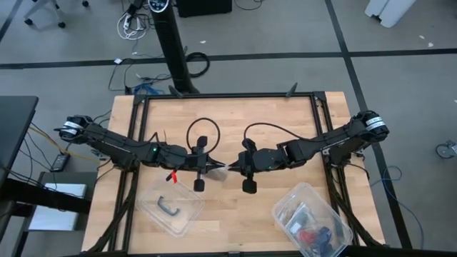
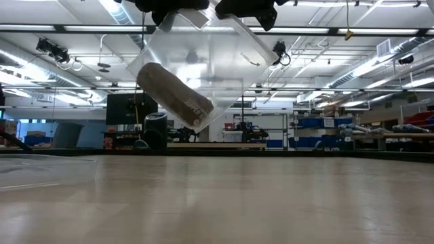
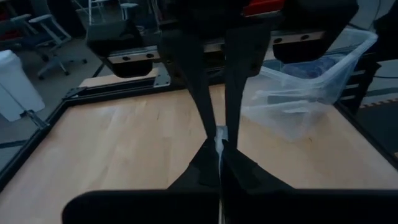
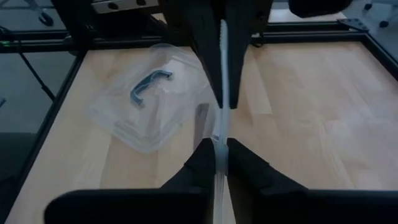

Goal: Roll bandage
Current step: Close the transparent zip bag

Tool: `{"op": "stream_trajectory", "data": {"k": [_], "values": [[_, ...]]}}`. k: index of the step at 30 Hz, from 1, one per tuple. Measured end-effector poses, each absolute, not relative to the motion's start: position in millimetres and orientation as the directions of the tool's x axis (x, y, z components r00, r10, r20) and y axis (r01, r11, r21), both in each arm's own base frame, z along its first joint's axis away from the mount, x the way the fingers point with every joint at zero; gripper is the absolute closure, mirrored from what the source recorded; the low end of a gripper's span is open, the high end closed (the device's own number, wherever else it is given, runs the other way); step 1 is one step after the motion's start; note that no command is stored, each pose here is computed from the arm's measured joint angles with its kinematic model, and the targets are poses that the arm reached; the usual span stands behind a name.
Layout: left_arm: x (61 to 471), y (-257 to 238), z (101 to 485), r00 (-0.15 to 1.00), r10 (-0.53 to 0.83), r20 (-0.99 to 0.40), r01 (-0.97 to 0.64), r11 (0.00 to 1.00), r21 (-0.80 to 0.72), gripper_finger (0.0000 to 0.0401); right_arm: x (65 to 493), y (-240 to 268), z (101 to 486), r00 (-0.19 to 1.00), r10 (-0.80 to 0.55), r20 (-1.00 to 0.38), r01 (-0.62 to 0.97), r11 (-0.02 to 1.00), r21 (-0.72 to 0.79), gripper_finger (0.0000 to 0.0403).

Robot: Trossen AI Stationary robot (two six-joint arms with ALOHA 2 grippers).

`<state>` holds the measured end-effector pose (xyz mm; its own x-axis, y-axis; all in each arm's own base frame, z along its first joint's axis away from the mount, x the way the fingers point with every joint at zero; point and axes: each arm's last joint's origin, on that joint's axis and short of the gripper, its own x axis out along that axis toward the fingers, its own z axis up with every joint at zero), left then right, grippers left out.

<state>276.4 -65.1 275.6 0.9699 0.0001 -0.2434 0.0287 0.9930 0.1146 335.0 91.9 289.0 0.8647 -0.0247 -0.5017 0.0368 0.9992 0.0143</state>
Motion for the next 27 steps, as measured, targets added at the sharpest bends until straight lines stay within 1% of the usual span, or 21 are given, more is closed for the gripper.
{"op": "stream_trajectory", "data": {"k": [4, 27], "values": [[276.6, -64.9, 276.2, 0.972, 0.011, -0.236, 0.022, 0.991, 0.133, 0.0401, 333.2, 93.7, 288.1, 0.855, -0.024, -0.518, 0.036, 0.999, 0.013, 0.0387], [270.5, -63.4, 284.5, 0.979, 0.016, -0.205, 0.012, 0.990, 0.138, 0.0401, 328.2, 97.2, 282.7, 0.818, -0.011, -0.575, 0.038, 0.999, 0.036, 0.0387]]}}
